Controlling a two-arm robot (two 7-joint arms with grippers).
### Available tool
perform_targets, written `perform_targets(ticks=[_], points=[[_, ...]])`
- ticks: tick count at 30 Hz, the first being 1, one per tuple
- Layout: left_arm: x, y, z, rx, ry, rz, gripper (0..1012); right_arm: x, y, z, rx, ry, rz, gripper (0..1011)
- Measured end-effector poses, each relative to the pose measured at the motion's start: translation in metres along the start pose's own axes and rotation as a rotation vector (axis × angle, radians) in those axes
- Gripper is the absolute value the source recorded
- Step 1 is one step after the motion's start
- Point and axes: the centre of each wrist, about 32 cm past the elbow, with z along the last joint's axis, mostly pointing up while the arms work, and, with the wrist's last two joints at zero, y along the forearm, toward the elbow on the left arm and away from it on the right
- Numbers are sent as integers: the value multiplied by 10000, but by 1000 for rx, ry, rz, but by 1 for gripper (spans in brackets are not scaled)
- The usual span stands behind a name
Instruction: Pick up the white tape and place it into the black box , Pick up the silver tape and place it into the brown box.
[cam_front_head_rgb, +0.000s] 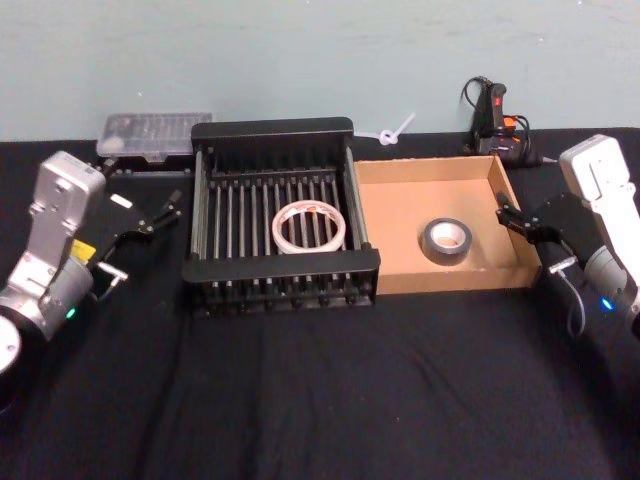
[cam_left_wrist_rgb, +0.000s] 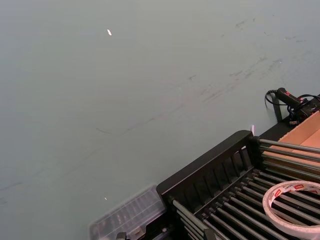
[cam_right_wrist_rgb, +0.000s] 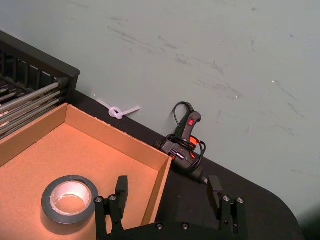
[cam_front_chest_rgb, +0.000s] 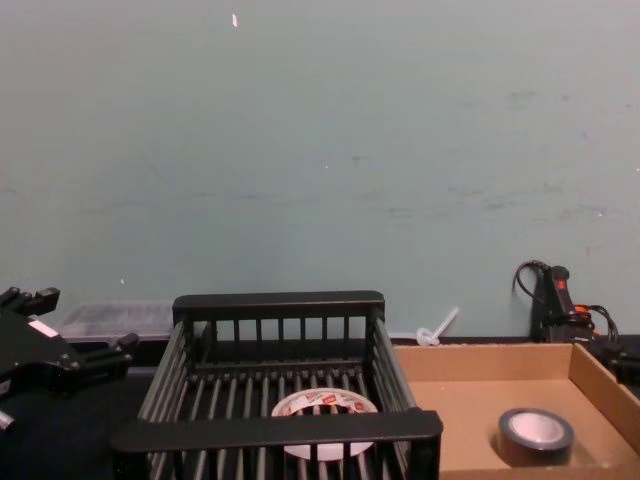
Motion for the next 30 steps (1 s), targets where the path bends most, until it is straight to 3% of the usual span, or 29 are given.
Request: perform_targets(ticks=[30], points=[[0,0,0,0,0,0,1001,0,0,0,0,0,0,1002]])
